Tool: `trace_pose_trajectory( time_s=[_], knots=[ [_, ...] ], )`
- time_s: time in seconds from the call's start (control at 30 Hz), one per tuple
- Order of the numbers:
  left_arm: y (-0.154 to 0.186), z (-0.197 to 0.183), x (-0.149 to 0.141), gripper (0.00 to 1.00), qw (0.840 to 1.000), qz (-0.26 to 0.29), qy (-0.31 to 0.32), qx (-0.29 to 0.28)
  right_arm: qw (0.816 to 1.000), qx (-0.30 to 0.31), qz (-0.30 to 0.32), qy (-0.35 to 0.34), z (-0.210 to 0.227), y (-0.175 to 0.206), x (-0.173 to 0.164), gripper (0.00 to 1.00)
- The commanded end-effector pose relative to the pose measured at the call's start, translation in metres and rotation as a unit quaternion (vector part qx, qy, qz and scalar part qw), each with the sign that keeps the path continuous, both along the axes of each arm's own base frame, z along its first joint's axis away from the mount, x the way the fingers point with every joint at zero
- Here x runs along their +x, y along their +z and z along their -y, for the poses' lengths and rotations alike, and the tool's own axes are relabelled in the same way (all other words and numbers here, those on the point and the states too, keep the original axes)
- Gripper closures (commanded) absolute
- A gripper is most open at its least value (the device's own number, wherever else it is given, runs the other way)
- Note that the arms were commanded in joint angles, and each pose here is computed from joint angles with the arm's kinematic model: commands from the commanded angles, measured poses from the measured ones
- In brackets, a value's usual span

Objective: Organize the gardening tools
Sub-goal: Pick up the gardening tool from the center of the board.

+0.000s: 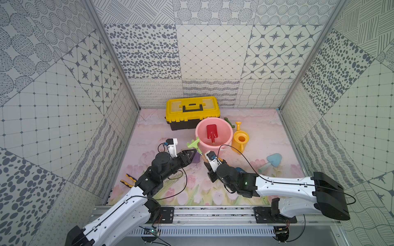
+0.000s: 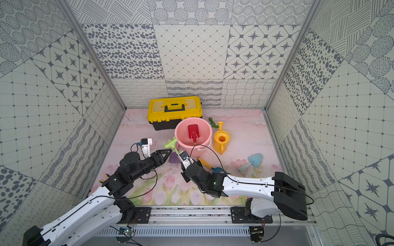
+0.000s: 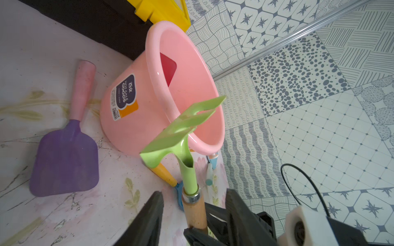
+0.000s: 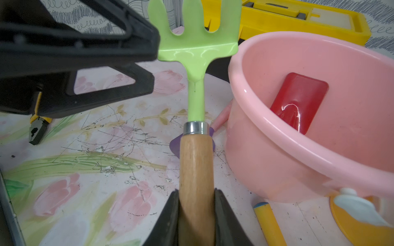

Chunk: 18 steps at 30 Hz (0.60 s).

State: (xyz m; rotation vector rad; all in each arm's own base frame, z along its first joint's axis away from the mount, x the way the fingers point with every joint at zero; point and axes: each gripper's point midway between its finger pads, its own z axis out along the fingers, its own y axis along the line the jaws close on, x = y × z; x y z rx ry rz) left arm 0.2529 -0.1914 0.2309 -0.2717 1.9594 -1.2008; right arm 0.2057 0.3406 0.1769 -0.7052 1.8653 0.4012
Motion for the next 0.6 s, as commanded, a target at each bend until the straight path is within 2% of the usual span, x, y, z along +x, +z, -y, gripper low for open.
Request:
trace_pose_trajectory(
  time_s=[0.0, 0.37, 0.57],
  knots=[
    [0.031, 0.02, 0.002, 0.49, 0.997, 0.044, -0.051, -0.036, 0.999, 0.048, 0.012, -0.001, -0.002, 0.022, 0.001, 1.0],
    [0.016, 0.008, 0.017, 0.52, 0.999, 0.015, -0.015, -0.029, 0.997, 0.069, 0.021, -0.005, 0.006, 0.032, -0.001, 1.0],
    [0.025, 0.001, 0.02, 0.5, 0.999, 0.028, -0.003, -0.037, 0.997, 0.076, 0.018, 0.017, 0.001, 0.033, -0.006, 1.0]
  ],
)
